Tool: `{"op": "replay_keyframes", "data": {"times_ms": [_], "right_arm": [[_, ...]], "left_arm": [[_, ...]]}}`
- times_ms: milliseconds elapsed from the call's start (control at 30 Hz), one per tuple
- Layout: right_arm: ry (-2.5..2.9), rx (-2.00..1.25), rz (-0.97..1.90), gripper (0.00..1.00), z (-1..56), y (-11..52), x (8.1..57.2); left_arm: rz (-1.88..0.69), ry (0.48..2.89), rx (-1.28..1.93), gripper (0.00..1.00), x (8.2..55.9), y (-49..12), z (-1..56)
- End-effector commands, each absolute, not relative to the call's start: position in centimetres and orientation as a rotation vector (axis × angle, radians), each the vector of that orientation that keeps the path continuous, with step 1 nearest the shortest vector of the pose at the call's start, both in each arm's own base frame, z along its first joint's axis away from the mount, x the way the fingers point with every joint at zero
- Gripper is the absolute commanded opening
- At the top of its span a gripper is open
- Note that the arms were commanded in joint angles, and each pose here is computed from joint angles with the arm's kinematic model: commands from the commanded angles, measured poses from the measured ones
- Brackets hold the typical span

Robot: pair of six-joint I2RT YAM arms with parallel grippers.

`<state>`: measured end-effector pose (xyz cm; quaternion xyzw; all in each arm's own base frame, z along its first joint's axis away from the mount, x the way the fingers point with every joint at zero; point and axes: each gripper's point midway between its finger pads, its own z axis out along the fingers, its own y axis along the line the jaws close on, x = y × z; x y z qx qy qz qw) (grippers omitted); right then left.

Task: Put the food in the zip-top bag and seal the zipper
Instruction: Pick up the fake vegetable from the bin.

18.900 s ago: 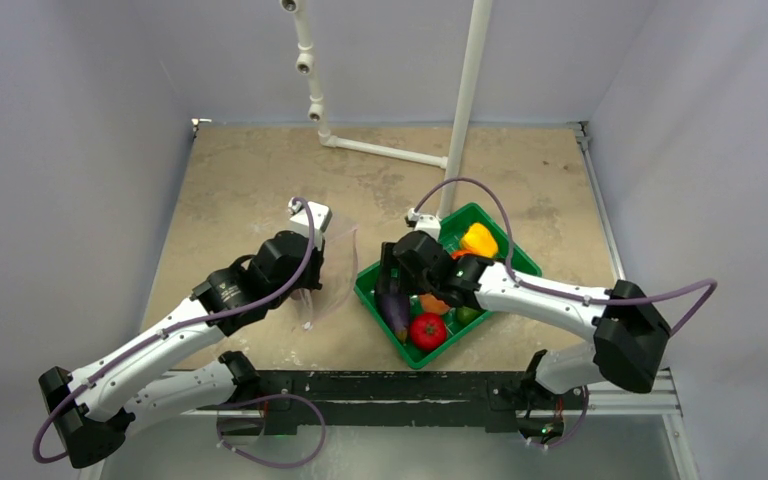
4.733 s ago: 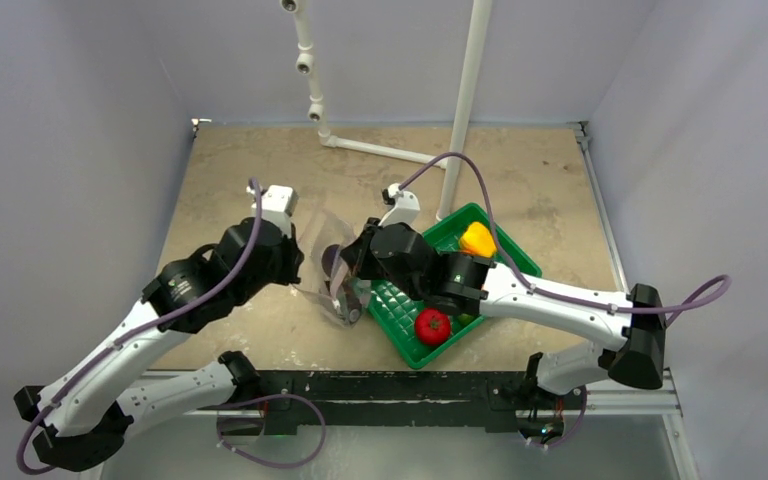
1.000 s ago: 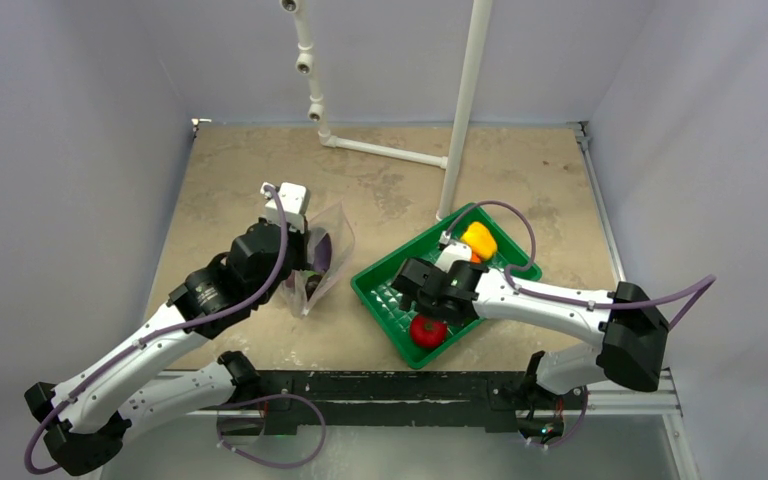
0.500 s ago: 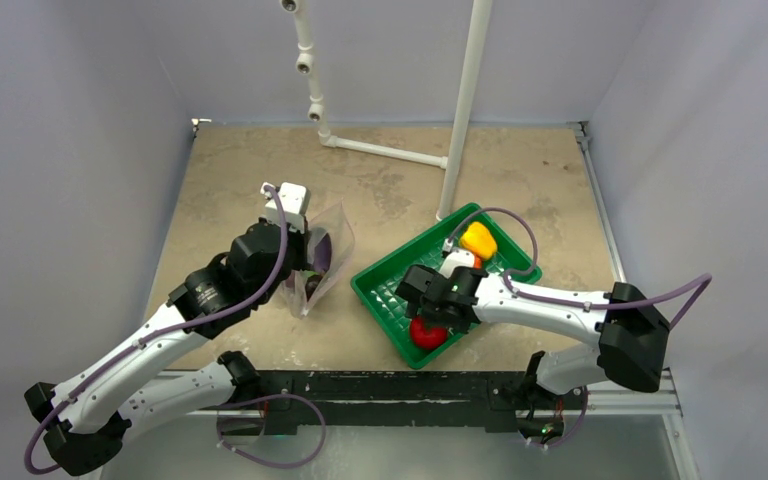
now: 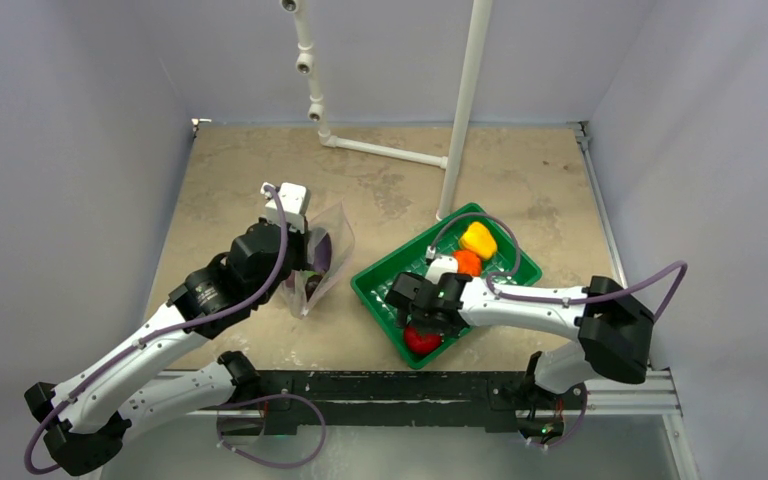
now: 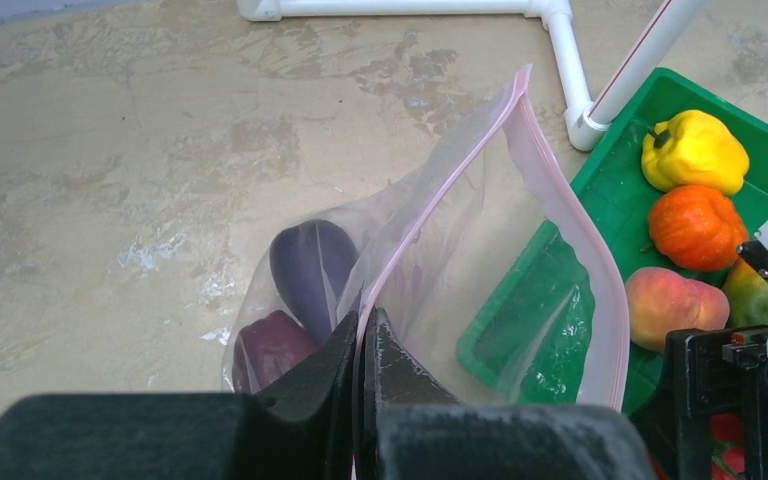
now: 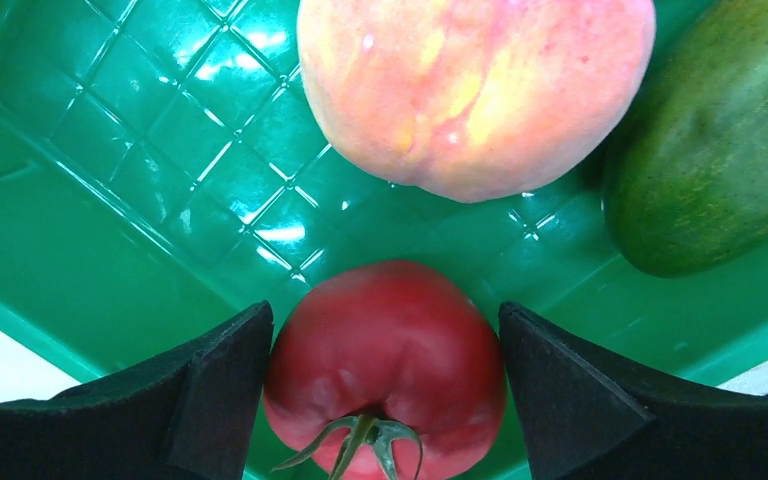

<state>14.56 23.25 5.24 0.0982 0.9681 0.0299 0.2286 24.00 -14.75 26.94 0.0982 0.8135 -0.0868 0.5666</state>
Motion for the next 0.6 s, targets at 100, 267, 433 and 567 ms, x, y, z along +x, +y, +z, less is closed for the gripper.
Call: {"op": "replay_keyframes", "data": {"times_ms": [100, 267, 433, 567], "right_arm": [[2.692, 0.191, 0.063, 0.84, 4.2, 23.6, 13.6], [2.704, 0.152, 0.071, 0.79, 3.9, 24.2, 13.2], [2.690, 0.149, 0.108, 0.59, 4.8, 24.5, 13.2], [2.663, 0.177, 0.153, 0.32, 6.1, 24.7, 13.5]], "left_arm": [[-0.198, 1.901, 0.241, 0.00, 24.1, -14.6, 27.0], [-0.194, 1.905, 0.242, 0.00, 24.2, -14.6, 26.9], [-0.193, 1.907, 0.244, 0.00, 24.2, -14.7, 26.8], [-0.191, 1.909, 0.244, 0.00, 24.2, -14.7, 26.8]]}}
